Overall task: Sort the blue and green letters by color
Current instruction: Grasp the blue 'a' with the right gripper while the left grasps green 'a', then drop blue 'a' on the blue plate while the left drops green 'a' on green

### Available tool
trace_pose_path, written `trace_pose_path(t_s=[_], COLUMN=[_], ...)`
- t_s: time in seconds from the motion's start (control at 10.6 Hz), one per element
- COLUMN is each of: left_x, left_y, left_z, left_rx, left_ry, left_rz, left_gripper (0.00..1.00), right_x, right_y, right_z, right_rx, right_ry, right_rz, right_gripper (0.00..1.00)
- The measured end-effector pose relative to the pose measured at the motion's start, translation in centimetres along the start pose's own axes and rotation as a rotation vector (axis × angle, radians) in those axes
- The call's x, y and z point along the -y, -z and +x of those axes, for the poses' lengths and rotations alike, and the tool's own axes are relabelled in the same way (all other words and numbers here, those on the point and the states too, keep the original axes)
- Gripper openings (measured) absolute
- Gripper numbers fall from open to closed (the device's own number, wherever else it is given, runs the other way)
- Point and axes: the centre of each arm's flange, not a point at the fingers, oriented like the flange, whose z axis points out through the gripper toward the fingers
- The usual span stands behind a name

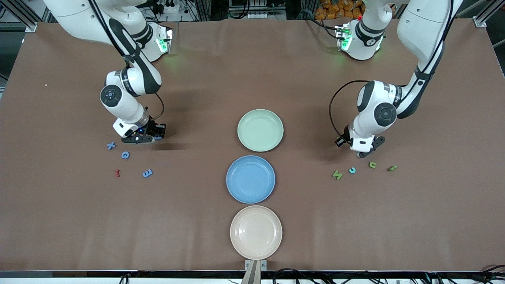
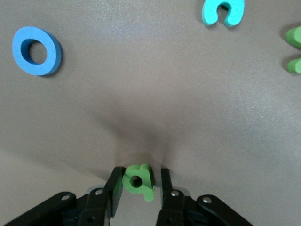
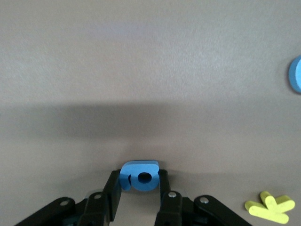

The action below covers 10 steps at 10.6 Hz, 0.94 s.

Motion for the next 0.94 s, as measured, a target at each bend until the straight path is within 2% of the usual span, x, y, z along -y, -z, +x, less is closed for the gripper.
trace_pose_path(t_s=[0.09, 0.19, 0.28, 0.47, 0.76, 0.94], left_x=[0.0, -0.2, -0.2, -1.0, -7.1, -10.9], left_y=[0.0, 0.1, 0.1, 0.2, 1.8, 4.1], left_z=[0.0, -0.1, -0.1, -0.8, -6.9, -9.8], left_rx=[-0.001, -0.004, -0.005, -0.008, -0.035, -0.053], left_ry=[-0.001, -0.003, -0.004, -0.010, -0.004, -0.036], left_rz=[-0.002, -0.006, -0.006, -0.014, -0.051, -0.084], left_gripper=[0.40, 0.30, 0.27, 0.27, 0.27, 0.27], right_x=[0.1, 0.3, 0.7, 3.0, 9.9, 14.6], right_y=[0.4, 1.1, 2.1, 4.8, 7.9, 9.1], right_z=[0.6, 1.6, 2.8, 5.6, 8.3, 10.2], right_rx=[-0.009, -0.003, 0.004, -0.025, -0.090, -0.117], right_ry=[0.000, -0.009, -0.032, -0.083, -0.136, -0.170], right_rz=[0.002, 0.001, 0.001, 0.013, 0.053, 0.114], right_gripper=[0.37, 0.37, 0.37, 0.37, 0.37, 0.37])
